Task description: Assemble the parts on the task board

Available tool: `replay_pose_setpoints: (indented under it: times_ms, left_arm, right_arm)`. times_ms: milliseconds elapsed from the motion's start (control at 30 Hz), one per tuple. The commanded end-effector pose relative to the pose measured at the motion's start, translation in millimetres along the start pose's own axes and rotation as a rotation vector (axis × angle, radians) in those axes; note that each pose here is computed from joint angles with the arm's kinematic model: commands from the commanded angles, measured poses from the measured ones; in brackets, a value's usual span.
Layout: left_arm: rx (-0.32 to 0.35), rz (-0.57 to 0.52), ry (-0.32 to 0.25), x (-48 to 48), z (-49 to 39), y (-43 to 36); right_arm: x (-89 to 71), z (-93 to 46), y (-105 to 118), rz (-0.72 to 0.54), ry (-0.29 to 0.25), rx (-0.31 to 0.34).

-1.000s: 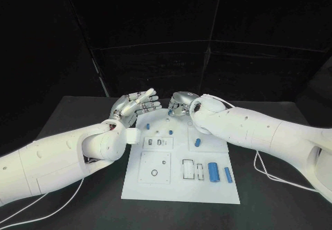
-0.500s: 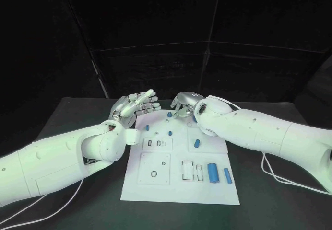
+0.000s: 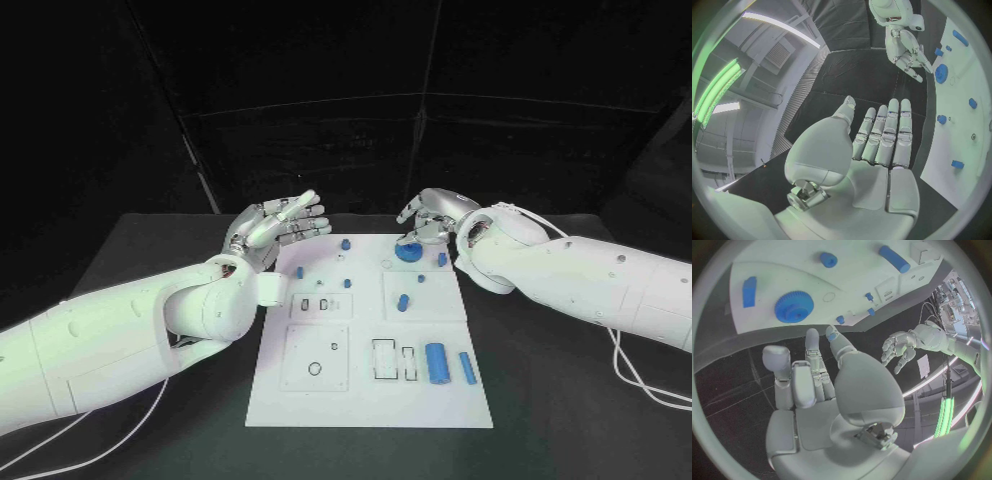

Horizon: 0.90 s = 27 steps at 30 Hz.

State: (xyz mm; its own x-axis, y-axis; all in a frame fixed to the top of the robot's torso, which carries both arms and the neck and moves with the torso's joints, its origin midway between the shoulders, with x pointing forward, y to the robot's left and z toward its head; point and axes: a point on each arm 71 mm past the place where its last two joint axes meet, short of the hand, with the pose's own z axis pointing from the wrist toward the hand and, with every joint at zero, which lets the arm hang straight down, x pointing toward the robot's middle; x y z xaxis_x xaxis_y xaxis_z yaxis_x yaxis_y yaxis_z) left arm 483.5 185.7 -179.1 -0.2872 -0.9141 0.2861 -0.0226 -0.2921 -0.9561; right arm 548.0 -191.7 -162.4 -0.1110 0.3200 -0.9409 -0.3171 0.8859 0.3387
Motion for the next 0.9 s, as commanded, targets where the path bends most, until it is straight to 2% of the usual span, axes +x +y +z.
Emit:
replay_pose_setpoints:
  times_ms: [33, 267, 600, 900]
  left_arm:
    - [0.0, -0.012, 0.027, 2.8, 1.1, -0.5]
    - [-0.01, -0.015, 0.032, 3.9, 2.9, 1.7]
    - [-0.013, -0.015, 0.031, 3.0, 3.8, 3.3]
    - [-0.014, -0.013, 0.027, 2.0, 4.2, 3.6]
  right_arm:
    - [2.0, -1.7, -10, 0.014, 0.077, 0.088]
    - [4.5, 0.7, -30, 0.036, 0.155, 0.183]
    - [11.3, 9.8, -25, 0.001, 0.195, 0.17]
    - [13.8, 13.4, -19, -0.004, 0.196, 0.147]
